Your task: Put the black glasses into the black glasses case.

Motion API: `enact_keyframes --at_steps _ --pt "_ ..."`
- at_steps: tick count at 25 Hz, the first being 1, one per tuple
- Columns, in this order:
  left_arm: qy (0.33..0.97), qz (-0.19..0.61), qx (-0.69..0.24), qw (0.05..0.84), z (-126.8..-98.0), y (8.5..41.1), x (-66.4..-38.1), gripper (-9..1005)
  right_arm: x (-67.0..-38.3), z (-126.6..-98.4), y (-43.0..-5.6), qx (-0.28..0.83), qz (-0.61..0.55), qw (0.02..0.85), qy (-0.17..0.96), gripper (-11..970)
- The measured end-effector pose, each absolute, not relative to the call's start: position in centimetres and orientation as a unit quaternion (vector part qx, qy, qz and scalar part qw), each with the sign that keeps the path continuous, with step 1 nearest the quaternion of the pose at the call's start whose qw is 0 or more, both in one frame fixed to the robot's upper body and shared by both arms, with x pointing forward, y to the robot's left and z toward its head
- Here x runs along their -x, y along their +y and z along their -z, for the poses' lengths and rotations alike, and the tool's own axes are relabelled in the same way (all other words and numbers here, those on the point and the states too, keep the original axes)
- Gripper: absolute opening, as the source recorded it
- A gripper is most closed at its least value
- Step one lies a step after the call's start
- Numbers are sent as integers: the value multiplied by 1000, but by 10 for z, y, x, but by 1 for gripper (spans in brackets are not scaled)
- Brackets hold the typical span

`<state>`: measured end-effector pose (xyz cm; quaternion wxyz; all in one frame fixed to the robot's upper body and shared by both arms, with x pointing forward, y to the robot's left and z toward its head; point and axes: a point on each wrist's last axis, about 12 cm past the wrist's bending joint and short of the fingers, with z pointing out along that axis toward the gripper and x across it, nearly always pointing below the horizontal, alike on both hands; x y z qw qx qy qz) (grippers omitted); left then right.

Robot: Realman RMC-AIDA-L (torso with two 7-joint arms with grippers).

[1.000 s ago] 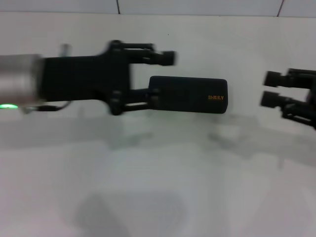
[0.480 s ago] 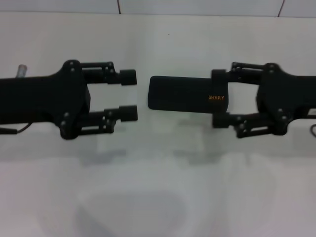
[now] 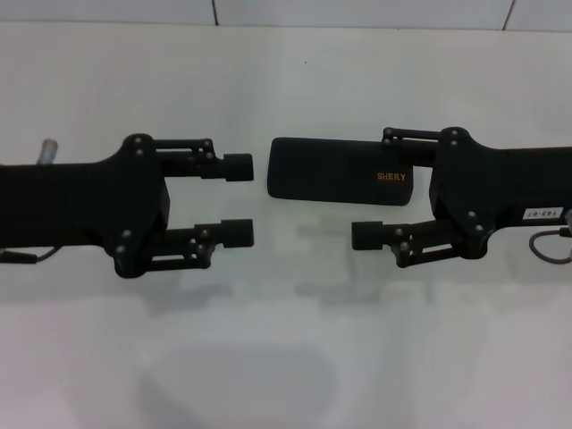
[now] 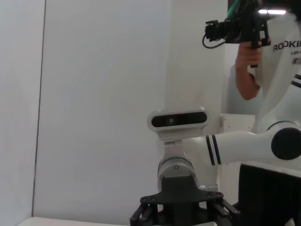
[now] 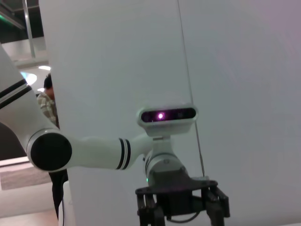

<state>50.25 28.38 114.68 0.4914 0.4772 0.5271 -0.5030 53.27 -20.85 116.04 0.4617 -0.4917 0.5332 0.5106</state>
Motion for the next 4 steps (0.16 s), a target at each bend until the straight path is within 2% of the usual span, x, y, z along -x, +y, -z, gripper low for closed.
enact_keyframes --at_steps 4 --pt "534 522 -464 476 -1140 282 -502 607 -531 -1156 -210 483 -517 459 538 840"
